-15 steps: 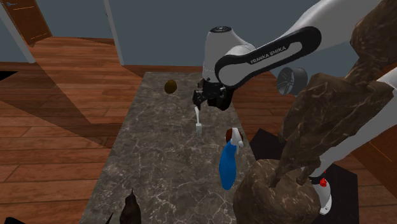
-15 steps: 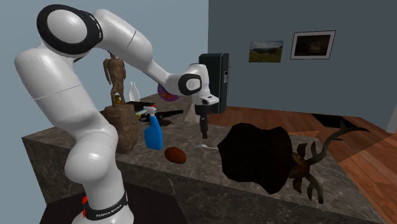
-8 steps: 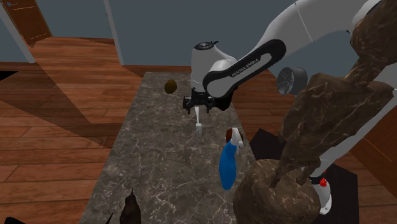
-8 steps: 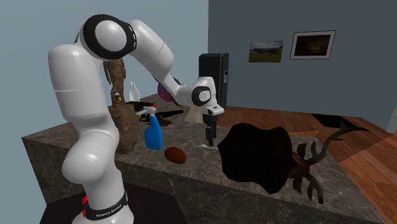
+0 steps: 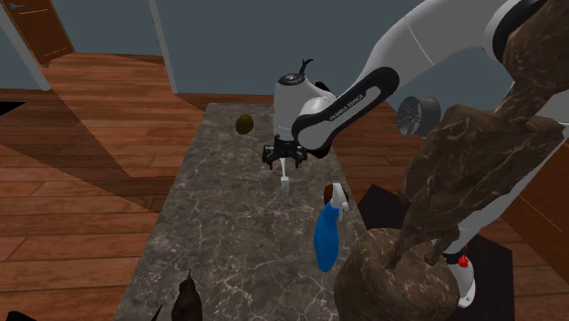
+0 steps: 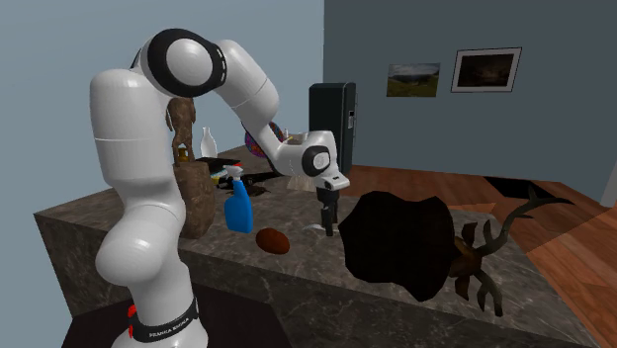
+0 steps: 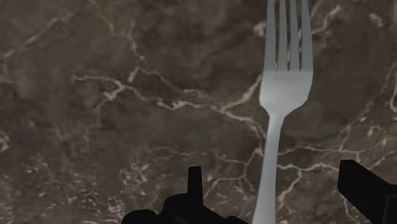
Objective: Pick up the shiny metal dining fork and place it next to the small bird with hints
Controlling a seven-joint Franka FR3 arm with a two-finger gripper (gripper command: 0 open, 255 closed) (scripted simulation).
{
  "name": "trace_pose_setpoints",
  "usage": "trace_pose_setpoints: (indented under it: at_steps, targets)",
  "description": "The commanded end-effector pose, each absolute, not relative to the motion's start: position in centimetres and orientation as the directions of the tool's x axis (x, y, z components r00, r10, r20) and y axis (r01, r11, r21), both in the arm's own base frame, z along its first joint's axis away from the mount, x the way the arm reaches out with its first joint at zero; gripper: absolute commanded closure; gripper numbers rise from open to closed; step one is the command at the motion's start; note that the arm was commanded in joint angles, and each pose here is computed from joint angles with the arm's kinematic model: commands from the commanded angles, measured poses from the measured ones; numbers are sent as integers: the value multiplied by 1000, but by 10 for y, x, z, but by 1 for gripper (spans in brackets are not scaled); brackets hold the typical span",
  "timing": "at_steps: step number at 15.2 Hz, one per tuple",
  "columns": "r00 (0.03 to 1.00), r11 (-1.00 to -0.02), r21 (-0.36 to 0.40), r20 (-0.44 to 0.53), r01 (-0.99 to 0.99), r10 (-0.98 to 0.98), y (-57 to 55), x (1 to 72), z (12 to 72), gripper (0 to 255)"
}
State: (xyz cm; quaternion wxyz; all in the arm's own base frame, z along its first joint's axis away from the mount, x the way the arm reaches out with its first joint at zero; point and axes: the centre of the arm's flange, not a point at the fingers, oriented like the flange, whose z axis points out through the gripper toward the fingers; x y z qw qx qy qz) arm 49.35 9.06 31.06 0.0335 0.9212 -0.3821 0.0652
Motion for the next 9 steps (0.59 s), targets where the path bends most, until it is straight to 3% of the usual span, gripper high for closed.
trace_pose_setpoints:
  at_steps: [1, 5, 6, 9]
  targets:
    - [699, -706, 12, 146, -708, -700, 91, 494, 310, 0]
    - [699, -706, 12, 146, -708, -700, 91, 494, 310, 0]
    - [699, -706, 12, 146, -708, -700, 91, 494, 309, 255]
    - [699, -706, 12, 146, -708, -700, 91, 494, 310, 255]
